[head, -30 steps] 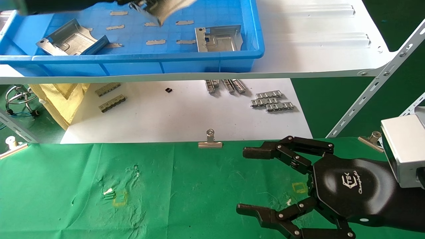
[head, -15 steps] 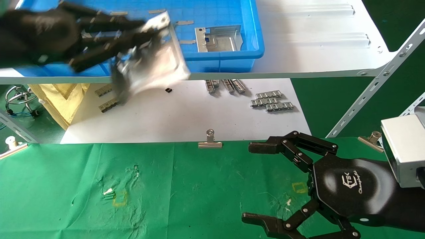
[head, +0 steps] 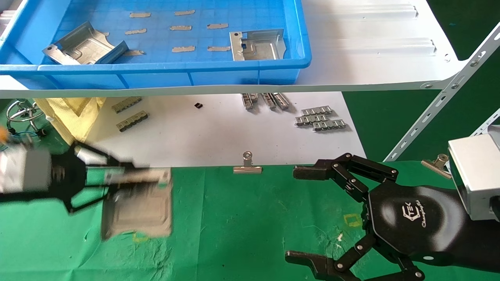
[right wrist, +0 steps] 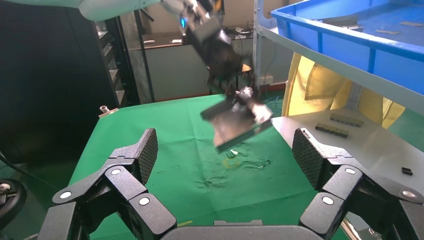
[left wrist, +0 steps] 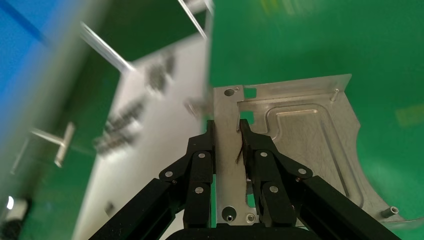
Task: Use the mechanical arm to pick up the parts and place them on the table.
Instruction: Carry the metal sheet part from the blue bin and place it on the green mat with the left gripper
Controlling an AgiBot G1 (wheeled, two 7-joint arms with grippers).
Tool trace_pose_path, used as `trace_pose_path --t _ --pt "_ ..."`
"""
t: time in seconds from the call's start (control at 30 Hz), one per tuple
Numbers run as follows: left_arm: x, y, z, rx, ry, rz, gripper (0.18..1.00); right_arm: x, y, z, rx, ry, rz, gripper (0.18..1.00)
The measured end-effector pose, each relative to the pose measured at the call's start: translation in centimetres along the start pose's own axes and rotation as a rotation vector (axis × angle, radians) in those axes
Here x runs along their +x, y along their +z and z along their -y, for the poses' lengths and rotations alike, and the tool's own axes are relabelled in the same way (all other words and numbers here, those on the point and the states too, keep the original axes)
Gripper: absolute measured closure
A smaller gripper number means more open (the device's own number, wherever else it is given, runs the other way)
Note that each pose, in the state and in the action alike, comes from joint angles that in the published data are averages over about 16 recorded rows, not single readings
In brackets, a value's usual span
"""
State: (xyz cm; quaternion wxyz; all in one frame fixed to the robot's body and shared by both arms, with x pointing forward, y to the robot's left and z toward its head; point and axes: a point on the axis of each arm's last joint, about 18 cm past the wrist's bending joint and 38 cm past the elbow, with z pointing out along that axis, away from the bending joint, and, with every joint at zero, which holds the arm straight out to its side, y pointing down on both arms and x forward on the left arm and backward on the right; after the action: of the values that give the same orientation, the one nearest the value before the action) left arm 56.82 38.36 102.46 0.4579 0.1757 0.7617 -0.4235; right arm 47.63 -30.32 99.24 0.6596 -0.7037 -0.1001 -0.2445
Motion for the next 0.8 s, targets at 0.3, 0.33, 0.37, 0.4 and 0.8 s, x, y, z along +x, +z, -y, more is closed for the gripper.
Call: trace_pose_path --t 0.3,0.33,0.37,0.4,0.8 --pt "2.7 1.3 -5.5 -0.150 0.040 -0.099 0.914 0.0 0.0 0.0 0.000 0.000 0.000 0.178" --pt "2.9 1.5 -5.9 -0.160 0.041 -0.107 0.914 0.0 0.0 0.0 0.000 0.000 0.000 0.178" --pt "3.1 1.6 -6.2 -0.168 0.042 -0.115 0.914 0.0 0.0 0.0 0.000 0.000 0.000 0.178" --pt "3.2 1.8 -6.5 -0.176 0.043 -0.123 0.914 0.0 0.0 0.0 0.000 0.000 0.000 0.178" --pt "3.8 3.2 -8.2 -0.194 0.043 -0.139 0.899 0.0 0.0 0.0 0.000 0.000 0.000 0.178"
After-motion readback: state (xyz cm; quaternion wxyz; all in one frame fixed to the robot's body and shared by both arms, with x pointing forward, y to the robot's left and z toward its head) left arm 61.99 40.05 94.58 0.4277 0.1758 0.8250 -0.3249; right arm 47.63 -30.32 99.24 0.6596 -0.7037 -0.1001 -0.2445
